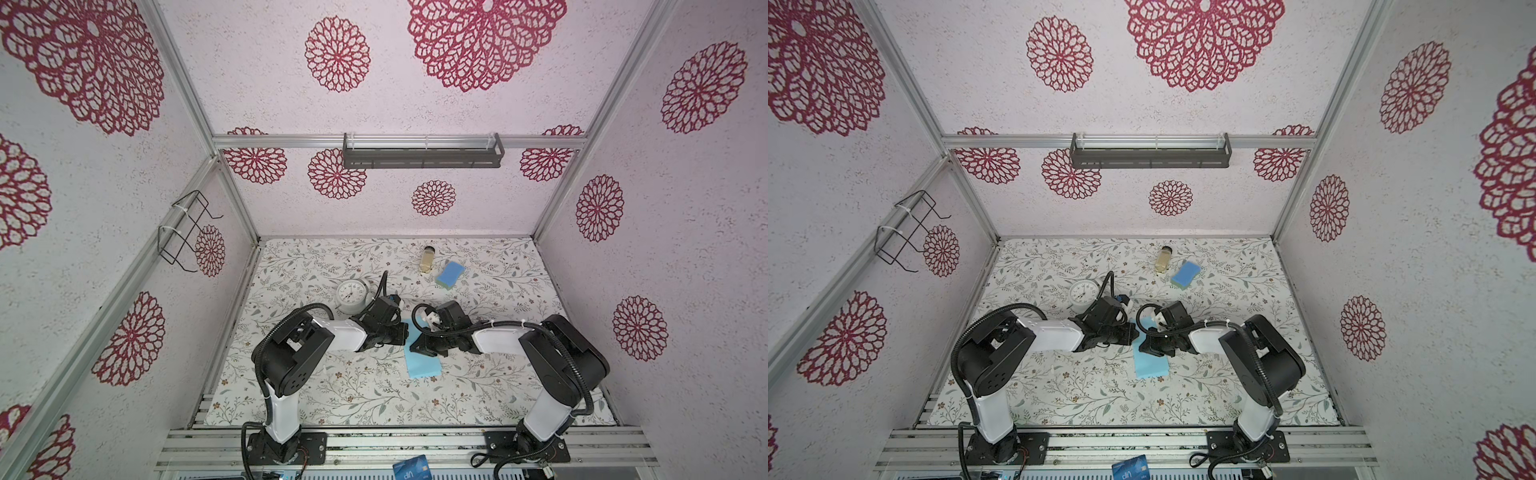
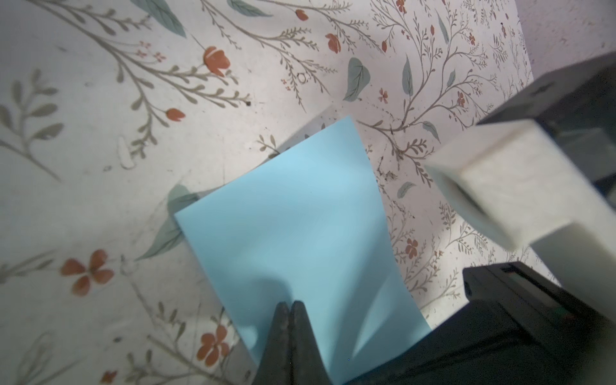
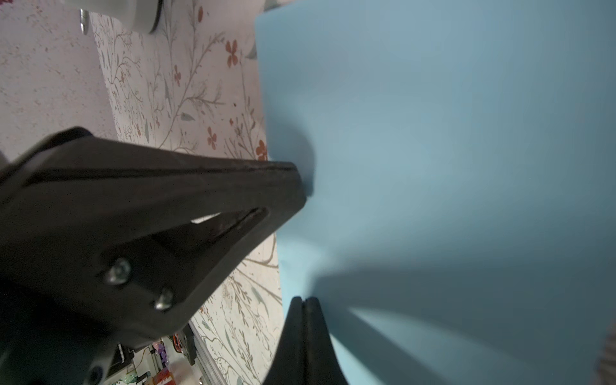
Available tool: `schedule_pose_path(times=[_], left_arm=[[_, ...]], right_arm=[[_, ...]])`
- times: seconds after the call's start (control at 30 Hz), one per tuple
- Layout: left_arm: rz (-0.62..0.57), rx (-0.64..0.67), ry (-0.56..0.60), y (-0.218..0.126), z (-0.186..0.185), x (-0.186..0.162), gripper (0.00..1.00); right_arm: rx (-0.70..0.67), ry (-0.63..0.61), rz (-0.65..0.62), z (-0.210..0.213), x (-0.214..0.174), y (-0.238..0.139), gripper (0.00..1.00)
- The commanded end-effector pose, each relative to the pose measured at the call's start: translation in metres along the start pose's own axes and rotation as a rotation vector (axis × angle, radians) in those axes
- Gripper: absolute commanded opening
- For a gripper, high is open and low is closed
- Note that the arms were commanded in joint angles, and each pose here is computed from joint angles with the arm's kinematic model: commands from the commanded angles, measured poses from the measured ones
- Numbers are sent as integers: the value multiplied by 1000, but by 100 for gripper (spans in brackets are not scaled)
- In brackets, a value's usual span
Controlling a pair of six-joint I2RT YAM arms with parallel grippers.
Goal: Fold a paper plane with a square sheet of paper (fold left side to right side)
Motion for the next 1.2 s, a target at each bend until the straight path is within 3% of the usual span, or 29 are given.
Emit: schedule_pose_path(times=[0.0,0.57,1.17], left_arm=[[84,55,-22,6,18,-30,0],[84,55,-25,5,20,-35,0],[86,56,-28,6,21,-38,0]], right_arm=[[49,-18,-22,21,9,2,0],[1,-12,22,2,-6,20,0],[-39,-33,73,-21,-40,11,0]])
Point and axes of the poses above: each gripper's point midway between its finger pads, its own y axis out along the fingers, its own z axis along the line the jaws close on, x = y × z, the point moved 1 cm from there along -y, back along the fingers, and after that the axes turned 10 degrees about y, right-handed, at the moved point
